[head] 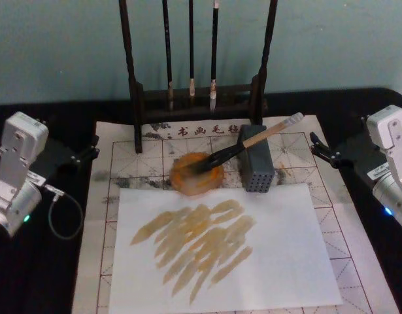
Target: Pick up the brush from the inkstone, write on the paper, then place the brush back to its original position.
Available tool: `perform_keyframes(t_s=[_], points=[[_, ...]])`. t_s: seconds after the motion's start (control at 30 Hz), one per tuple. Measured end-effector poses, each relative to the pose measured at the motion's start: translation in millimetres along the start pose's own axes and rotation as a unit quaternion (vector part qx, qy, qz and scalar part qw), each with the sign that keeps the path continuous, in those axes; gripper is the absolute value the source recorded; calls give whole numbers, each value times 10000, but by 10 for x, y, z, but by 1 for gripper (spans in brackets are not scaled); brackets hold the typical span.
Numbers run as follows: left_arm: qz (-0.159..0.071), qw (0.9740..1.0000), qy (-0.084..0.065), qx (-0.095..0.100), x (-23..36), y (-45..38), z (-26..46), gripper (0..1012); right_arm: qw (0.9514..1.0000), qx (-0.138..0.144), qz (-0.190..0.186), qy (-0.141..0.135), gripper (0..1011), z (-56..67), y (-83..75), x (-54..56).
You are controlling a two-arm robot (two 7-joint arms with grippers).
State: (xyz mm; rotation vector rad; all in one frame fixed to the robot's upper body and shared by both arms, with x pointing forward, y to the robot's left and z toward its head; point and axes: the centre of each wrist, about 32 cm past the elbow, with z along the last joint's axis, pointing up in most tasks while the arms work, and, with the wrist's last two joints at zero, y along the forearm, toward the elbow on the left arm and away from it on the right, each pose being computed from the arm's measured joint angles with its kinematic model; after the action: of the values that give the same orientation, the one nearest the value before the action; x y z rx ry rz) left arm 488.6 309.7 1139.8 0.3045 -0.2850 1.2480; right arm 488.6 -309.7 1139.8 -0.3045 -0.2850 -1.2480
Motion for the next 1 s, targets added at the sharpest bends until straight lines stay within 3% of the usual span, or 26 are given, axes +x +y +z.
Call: perform_keyframes(t_s=[1.0], points=[[0,10000,0,0,0,0,0,1001,10000,0,0,0,1002,0,0,0]])
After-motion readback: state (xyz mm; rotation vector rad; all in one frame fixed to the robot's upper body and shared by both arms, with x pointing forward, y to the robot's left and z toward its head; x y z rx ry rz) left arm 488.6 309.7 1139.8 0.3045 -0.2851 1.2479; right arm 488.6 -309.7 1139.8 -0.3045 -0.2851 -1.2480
